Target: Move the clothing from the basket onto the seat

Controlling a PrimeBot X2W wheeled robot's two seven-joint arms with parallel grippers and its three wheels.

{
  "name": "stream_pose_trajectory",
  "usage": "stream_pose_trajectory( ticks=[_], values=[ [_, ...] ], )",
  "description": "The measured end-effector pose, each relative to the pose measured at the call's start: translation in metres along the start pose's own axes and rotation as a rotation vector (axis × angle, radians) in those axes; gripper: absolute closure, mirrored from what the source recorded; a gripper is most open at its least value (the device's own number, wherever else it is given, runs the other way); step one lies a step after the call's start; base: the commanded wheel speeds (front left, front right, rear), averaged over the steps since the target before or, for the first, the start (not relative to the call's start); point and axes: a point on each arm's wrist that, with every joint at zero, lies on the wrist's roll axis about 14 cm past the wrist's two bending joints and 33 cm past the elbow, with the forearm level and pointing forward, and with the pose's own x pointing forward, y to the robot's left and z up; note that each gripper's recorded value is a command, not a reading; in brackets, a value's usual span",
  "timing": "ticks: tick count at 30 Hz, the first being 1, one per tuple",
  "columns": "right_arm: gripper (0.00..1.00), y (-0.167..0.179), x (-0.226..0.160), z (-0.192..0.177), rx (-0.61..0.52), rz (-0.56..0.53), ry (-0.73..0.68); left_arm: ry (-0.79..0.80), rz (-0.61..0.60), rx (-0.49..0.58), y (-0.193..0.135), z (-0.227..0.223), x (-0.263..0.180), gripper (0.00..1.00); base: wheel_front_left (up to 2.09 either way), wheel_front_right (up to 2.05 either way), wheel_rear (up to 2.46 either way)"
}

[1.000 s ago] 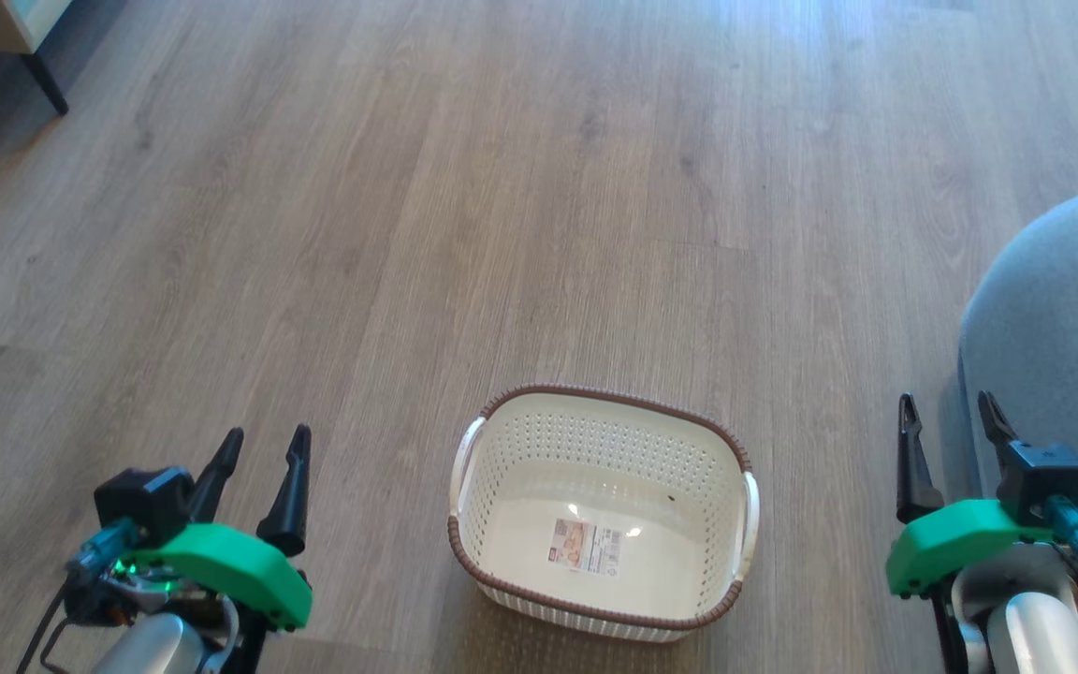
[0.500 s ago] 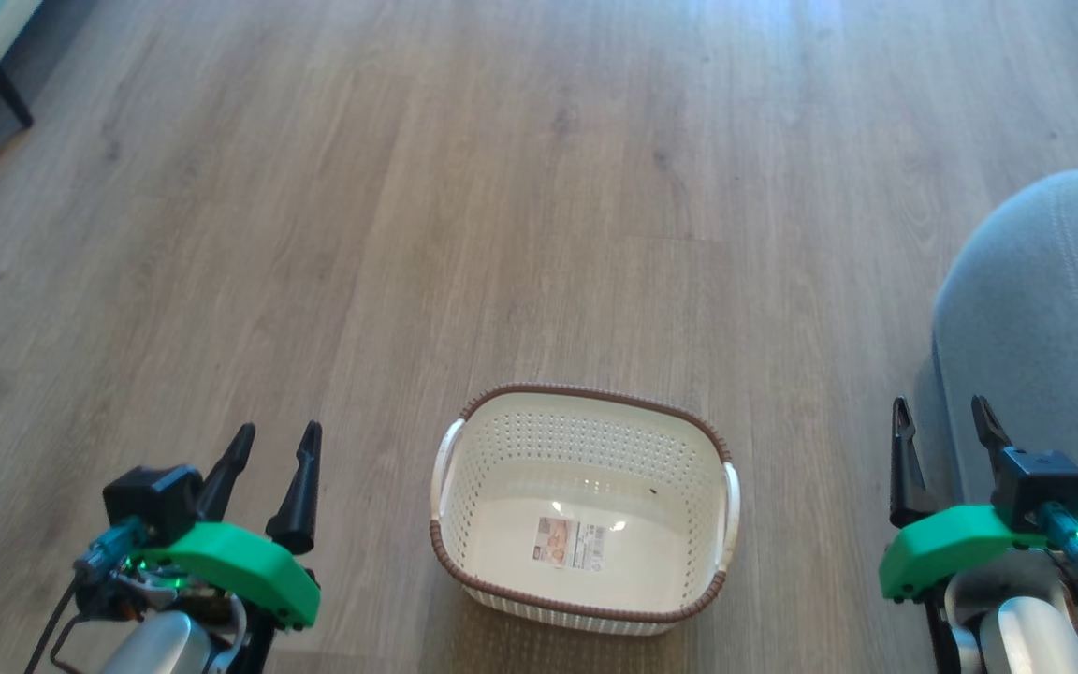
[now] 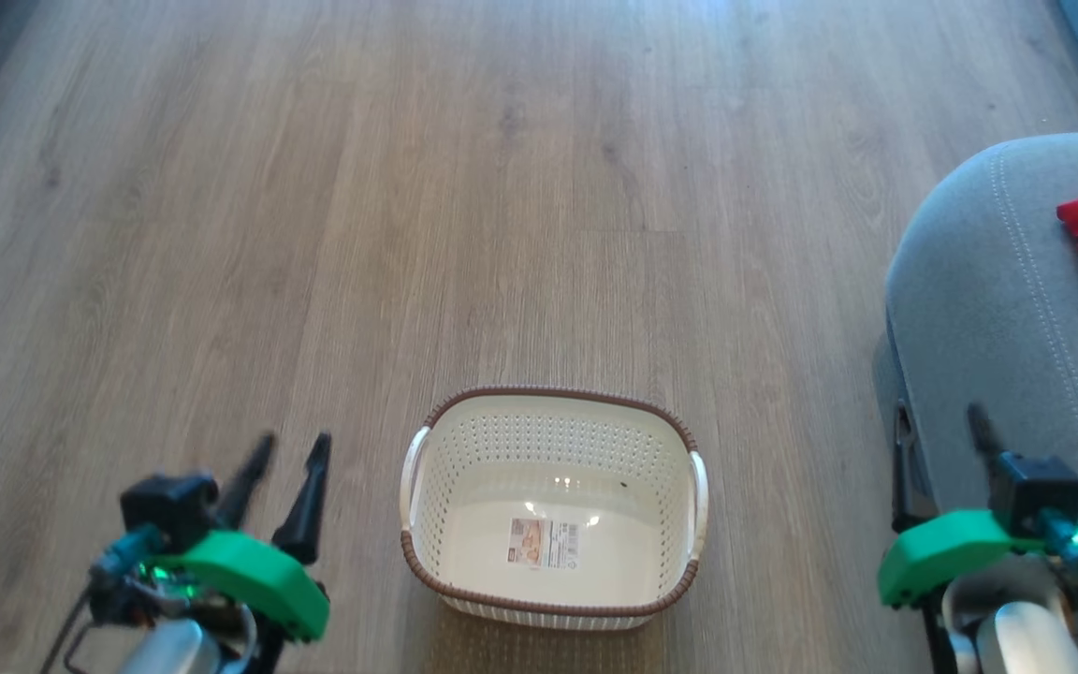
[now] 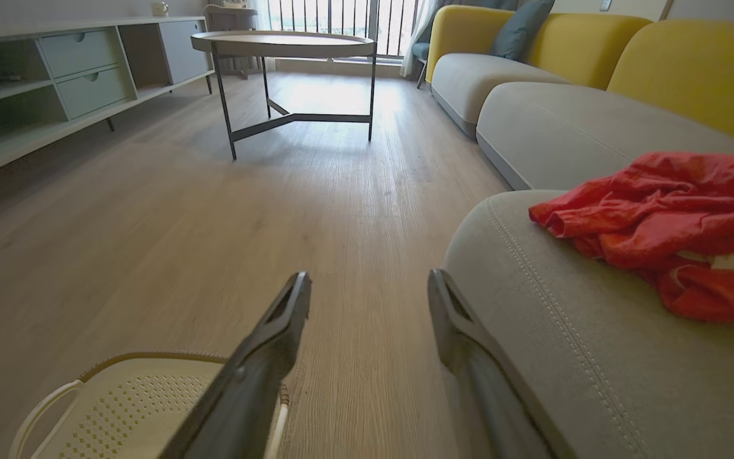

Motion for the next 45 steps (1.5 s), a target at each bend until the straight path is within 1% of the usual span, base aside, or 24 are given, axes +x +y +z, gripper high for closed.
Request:
stream_pose_trajectory(
  ticks=[1, 2, 5, 8, 20, 21, 22, 34, 45],
  values=[
    [1.00, 0.000, -0.001, -0.003, 0.002, -0.001, 0.010, 0.013, 0.001, -0.001, -0.001, -0.004, -0.001, 1.00, 0.00, 0.00, 0.00],
    [1.00, -0.001, -0.005, -0.017, 0.008, -0.005, 0.054, 0.054, 0.011, -0.011, -0.001, -0.020, -0.007, 1.00, 0.00, 0.00, 0.00],
    [1.00, -0.002, -0.019, -0.043, 0.018, -0.015, 0.136, 0.136, 0.035, -0.032, 0.000, -0.049, -0.022, 1.00, 0.00, 0.00, 0.00],
    [1.00, -0.004, -0.027, -0.054, 0.048, -0.030, 0.176, 0.183, 0.052, -0.063, 0.000, -0.065, -0.032, 1.00, 0.00, 0.00, 0.00],
    [1.00, -0.010, -0.028, -0.054, 0.188, -0.074, 0.175, 0.164, 0.096, -0.179, 0.006, -0.056, -0.024, 1.00, 0.00, 0.00, 0.00],
    [1.00, -0.010, -0.028, -0.054, 0.188, -0.074, 0.175, 0.164, 0.096, -0.179, 0.006, -0.056, -0.024, 1.00, 0.00, 0.00, 0.00],
    [1.00, -0.011, -0.028, -0.054, 0.213, -0.082, 0.177, 0.165, 0.096, -0.197, 0.007, -0.056, -0.023, 1.00, 0.00, 0.00, 0.00],
    [1.00, -0.017, -0.029, -0.054, 0.354, -0.125, 0.174, 0.151, 0.127, -0.323, 0.009, -0.050, -0.018, 1.00, 0.00, 0.00, 0.00],
    [1.00, -0.022, -0.027, -0.051, 0.474, -0.154, 0.162, 0.142, 0.146, -0.421, 0.013, -0.047, -0.014, 1.00, 0.00, 0.00, 0.00]
  ],
)
